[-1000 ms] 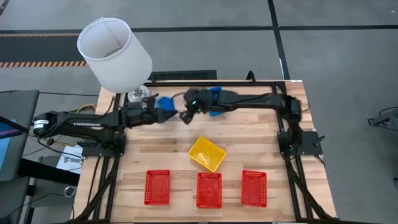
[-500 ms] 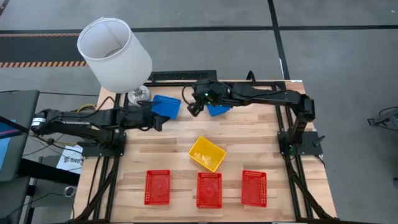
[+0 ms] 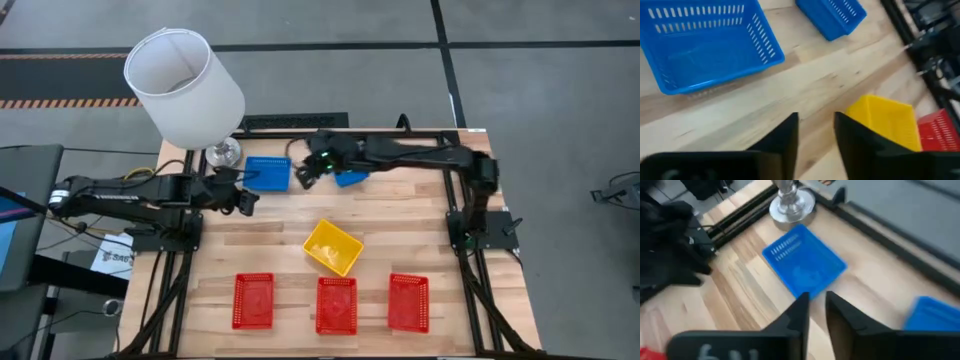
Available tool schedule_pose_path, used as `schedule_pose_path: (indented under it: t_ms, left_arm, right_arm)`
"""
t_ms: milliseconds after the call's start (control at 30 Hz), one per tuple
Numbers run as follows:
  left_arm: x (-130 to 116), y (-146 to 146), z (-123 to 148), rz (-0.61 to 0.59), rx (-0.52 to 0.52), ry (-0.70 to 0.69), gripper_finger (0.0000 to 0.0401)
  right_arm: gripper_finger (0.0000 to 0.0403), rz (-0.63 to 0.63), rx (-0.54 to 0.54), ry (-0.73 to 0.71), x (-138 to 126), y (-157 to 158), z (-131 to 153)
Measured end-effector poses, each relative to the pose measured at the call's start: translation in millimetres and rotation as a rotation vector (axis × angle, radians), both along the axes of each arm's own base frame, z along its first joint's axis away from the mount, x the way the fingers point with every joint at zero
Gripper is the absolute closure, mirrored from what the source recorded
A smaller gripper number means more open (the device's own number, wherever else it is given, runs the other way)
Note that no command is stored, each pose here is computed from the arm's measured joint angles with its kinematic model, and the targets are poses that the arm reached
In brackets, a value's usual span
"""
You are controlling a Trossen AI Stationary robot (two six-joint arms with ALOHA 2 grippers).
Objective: Stack baskets by color
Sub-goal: Stack the left blue bin on the blue bin
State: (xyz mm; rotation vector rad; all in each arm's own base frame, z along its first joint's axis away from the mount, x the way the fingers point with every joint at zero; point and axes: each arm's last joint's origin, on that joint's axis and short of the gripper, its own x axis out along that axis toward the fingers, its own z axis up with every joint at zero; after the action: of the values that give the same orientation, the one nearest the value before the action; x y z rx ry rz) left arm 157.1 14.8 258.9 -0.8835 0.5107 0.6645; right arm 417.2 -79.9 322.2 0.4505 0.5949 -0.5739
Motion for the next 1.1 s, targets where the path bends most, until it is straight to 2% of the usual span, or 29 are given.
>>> schedule_pose_path:
  t_ms: [200,367,600,733,1100]
  left_arm:
    - [-20.0,-1.7,13.2,0.055,-0.022,-0.115,0.0196]
    - [-33.7,-1.6,22.2,0.08,-0.025,-0.202,0.0164]
    - [-42.0,-1.8,24.0,0.089,-0.029,-0.221,0.016]
    - [-44.2,-1.9,24.5,0.088,-0.029,-0.225,0.016]
    - [-44.8,-2.1,24.1,0.077,-0.024,-0.216,0.016]
  right_arm:
    - [0.0223,-0.06,0.107,-0.035,35.1,-18.5,-53.8]
    - [0.0182,-0.098,0.227,-0.001,53.8,-36.4,-100.1]
    - [0.0186,-0.113,0.299,0.042,79.5,-46.9,-130.9]
    - [0.019,-0.12,0.307,0.058,87.1,-50.6,-131.9]
    - [0.0198,-0.159,0.388,0.071,91.8,-54.3,-154.9]
